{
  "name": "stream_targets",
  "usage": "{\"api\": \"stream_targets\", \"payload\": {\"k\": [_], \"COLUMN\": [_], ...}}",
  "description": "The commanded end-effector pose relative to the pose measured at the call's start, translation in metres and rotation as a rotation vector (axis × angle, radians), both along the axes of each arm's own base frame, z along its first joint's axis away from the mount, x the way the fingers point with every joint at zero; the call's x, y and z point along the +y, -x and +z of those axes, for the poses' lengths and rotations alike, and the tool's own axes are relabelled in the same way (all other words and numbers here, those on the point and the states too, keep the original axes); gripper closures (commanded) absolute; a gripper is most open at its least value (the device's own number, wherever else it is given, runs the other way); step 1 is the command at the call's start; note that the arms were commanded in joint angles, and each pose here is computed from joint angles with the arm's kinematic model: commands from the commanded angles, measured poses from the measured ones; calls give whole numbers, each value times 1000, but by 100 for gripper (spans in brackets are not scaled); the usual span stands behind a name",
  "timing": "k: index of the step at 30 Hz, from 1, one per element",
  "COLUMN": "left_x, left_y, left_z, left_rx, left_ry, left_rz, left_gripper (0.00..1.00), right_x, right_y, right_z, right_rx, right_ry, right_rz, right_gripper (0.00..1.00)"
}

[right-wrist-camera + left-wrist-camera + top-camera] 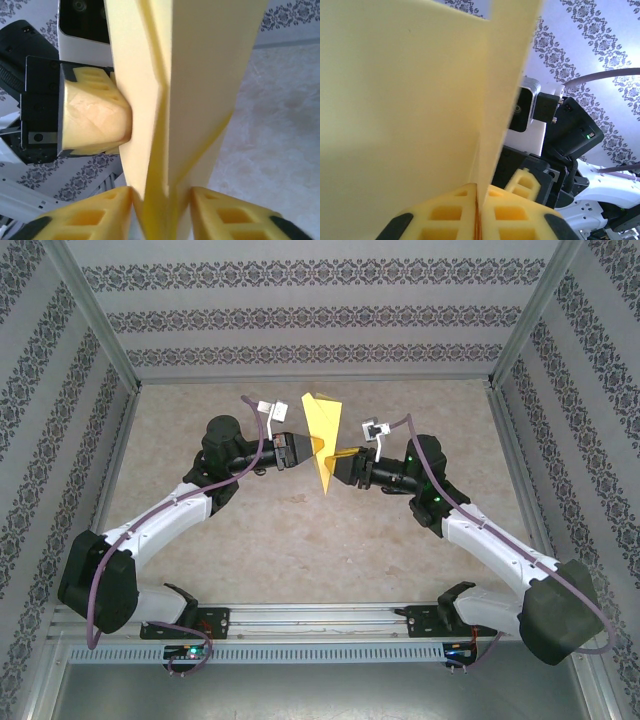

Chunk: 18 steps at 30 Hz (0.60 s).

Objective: Fold a paper plane with a square sheet of paper (fold left side to right side)

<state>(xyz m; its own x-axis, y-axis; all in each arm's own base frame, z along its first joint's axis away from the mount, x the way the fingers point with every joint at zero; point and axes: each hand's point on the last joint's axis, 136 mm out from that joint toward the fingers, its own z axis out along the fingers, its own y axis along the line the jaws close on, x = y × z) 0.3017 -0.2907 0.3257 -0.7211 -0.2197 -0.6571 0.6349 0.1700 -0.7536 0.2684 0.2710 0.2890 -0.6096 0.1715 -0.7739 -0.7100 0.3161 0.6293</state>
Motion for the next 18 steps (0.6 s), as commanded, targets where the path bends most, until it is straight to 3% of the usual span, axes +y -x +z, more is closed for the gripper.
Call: {"api": "stream_targets", "payload": {"k": [1,6,8,13,18], "left_x": [-3,1,6,31,65], "left_y": [2,1,-1,-7,-8], "left_z": [13,5,2,-2,-6], "left_rx": [-58,-70,-73,-73,-93], "left_ry": [22,-19,-43,-73,-147], "left_rz": [-7,23,46,134,269], "left_gripper": [87,81,74,63,56], "right_x": [3,0,-2,-11,-32], "right_y": [-3,-2,-1,0,-6], "right_z": [21,20,18,9,-6], "right_rx": [-70,-74,-73,-66,-65], "right_ry": [-13,1,12,75,226], "right_rz": [-12,-24,-30,-71,-198], "right_gripper": [76,92,95,98,100]}}
